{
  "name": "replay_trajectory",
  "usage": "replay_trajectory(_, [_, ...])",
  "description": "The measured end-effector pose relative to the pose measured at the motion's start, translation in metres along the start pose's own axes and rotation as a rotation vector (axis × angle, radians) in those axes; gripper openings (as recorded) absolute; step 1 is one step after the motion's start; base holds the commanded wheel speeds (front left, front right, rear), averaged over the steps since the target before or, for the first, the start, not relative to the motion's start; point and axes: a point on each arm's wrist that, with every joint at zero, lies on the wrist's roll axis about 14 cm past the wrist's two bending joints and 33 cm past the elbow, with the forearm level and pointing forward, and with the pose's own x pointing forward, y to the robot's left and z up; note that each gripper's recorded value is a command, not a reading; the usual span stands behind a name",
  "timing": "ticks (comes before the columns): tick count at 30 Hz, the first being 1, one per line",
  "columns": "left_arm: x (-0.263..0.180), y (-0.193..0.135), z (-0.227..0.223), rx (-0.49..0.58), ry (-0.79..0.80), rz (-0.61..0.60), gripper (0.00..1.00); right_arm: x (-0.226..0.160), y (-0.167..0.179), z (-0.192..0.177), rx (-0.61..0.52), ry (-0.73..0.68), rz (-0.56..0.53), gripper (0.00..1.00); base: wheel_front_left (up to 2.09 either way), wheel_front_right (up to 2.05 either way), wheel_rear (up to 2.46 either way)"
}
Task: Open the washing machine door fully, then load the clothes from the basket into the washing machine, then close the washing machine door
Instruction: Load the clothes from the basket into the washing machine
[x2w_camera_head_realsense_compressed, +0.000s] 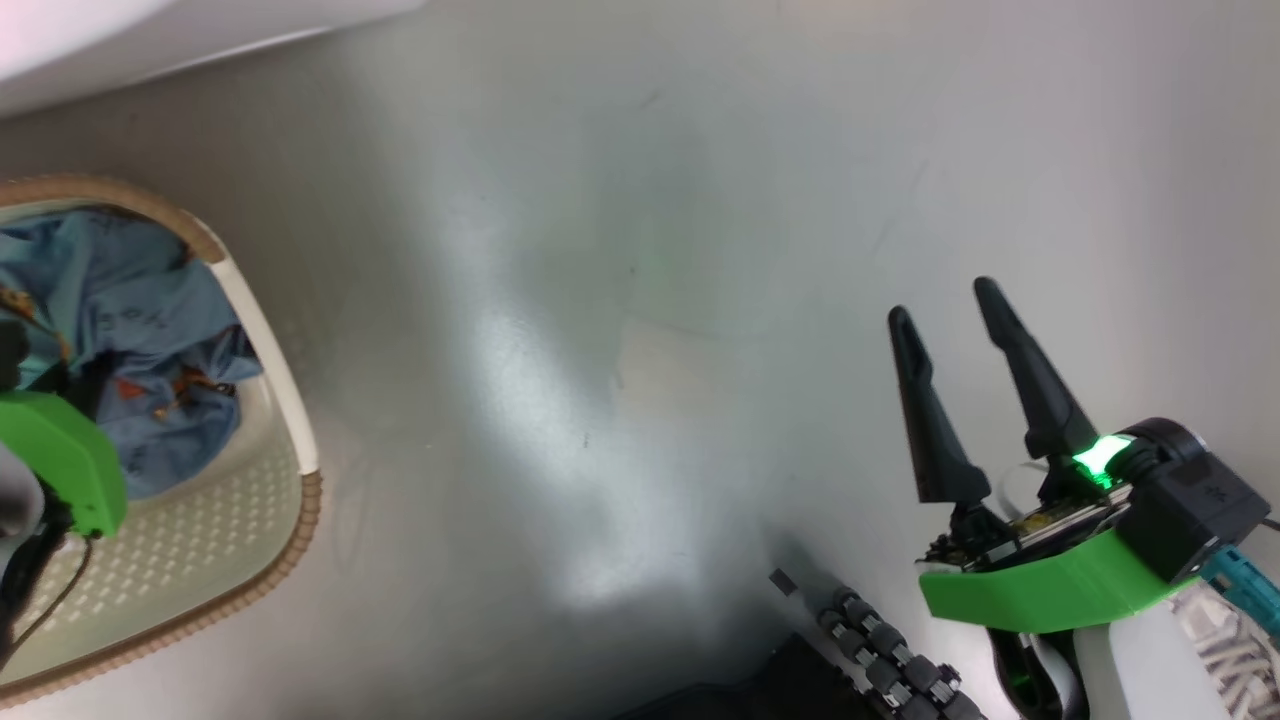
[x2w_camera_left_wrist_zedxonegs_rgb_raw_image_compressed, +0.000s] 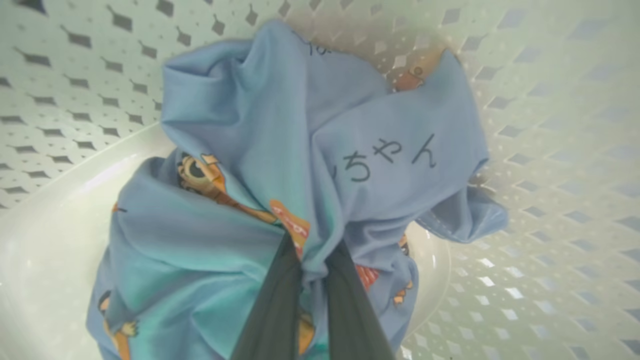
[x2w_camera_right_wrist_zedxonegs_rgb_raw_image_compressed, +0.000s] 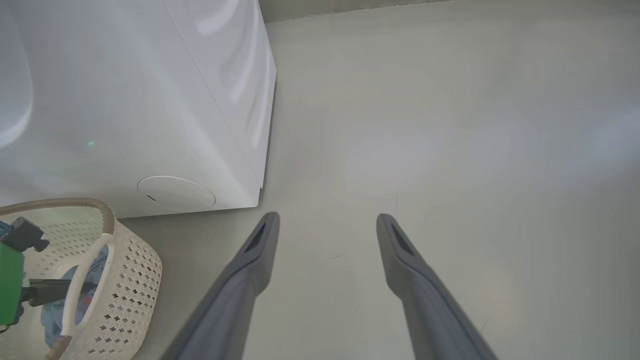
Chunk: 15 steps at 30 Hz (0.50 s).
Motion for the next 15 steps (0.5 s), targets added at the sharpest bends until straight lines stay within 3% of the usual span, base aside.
replay_trajectory(15, [-0.069, -0.029, 0.058, -0.150, -0.253, -0.012, 0.00, 0.010, 0.019, 0.036, -0.006, -0.105, 0.064, 1.00, 0.00, 0.00, 0.00])
